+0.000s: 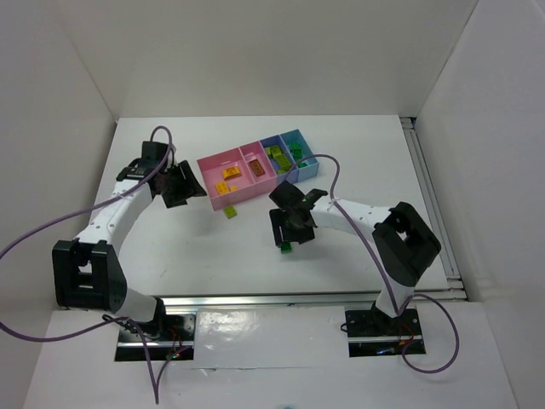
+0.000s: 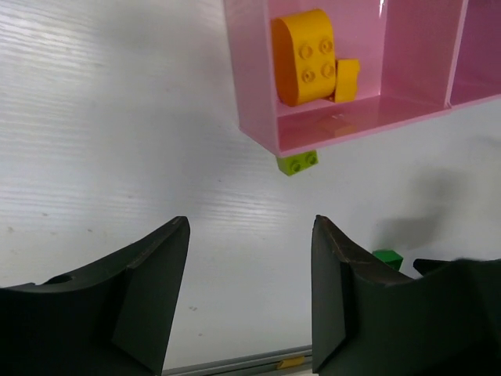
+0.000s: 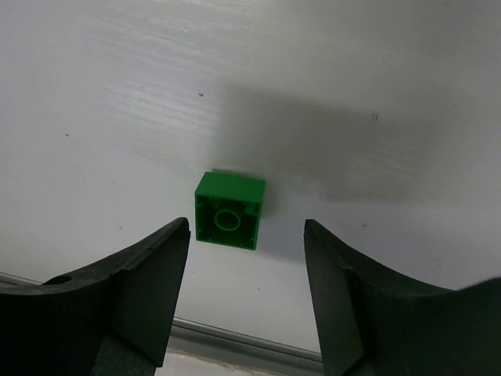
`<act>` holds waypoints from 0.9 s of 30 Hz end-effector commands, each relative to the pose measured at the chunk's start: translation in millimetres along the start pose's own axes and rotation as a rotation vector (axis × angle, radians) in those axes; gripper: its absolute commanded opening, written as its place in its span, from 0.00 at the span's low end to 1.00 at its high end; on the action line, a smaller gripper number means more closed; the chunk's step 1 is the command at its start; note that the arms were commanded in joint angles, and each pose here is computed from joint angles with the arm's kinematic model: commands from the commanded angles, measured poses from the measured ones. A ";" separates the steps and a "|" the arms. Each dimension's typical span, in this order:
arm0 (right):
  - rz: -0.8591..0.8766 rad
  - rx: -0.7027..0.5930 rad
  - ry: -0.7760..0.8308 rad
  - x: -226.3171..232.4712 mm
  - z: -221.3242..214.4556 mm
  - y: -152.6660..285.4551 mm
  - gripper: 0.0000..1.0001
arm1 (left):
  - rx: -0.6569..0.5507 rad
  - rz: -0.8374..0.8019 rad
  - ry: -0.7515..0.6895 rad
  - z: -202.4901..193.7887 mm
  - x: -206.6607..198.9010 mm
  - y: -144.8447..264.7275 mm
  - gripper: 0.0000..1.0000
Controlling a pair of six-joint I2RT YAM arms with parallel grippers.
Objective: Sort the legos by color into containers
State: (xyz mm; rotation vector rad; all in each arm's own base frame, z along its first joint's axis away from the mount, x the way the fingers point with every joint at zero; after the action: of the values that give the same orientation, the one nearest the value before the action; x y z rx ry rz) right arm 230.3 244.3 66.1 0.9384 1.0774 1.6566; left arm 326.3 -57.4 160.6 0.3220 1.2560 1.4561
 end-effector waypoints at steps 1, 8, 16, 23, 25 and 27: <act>0.023 0.022 0.013 6.7 -2.7 -11.3 0.66 | -0.018 0.031 0.009 -17.3 -12.6 -5.1 0.67; -0.003 0.023 0.051 9.6 4.9 -19.9 0.46 | 0.004 0.051 -0.009 -54.1 -47.9 -17.9 0.67; -0.111 -0.161 0.016 -4.5 47.1 19.3 0.32 | 0.009 0.160 -0.025 -79.6 -74.2 -56.4 0.66; -0.127 -0.278 -0.041 -27.2 80.2 59.2 0.32 | -0.123 0.362 -0.007 -70.3 -71.1 -82.8 0.76; -0.136 -0.288 -0.054 -35.8 84.3 62.9 0.32 | -0.168 0.383 0.025 -68.5 -70.5 -87.8 0.76; -0.136 -0.297 -0.063 -38.8 86.2 66.0 0.32 | -0.175 0.423 0.041 -71.4 -63.2 -98.7 0.74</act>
State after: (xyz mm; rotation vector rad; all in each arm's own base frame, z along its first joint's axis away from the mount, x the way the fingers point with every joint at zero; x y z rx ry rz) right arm 297.2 224.7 133.9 0.7433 0.8309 1.6213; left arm 338.9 -177.1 85.4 0.5072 1.1601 1.7779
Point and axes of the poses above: each gripper's point midway between its finger pads, its own y axis back along the fingers, its own x axis along the line the jaws close on, z = x × y, the point moved 3 cm from there along y, back along the fingers, and after that the axes turned 5 degrees about y, right-handed, at the moved point
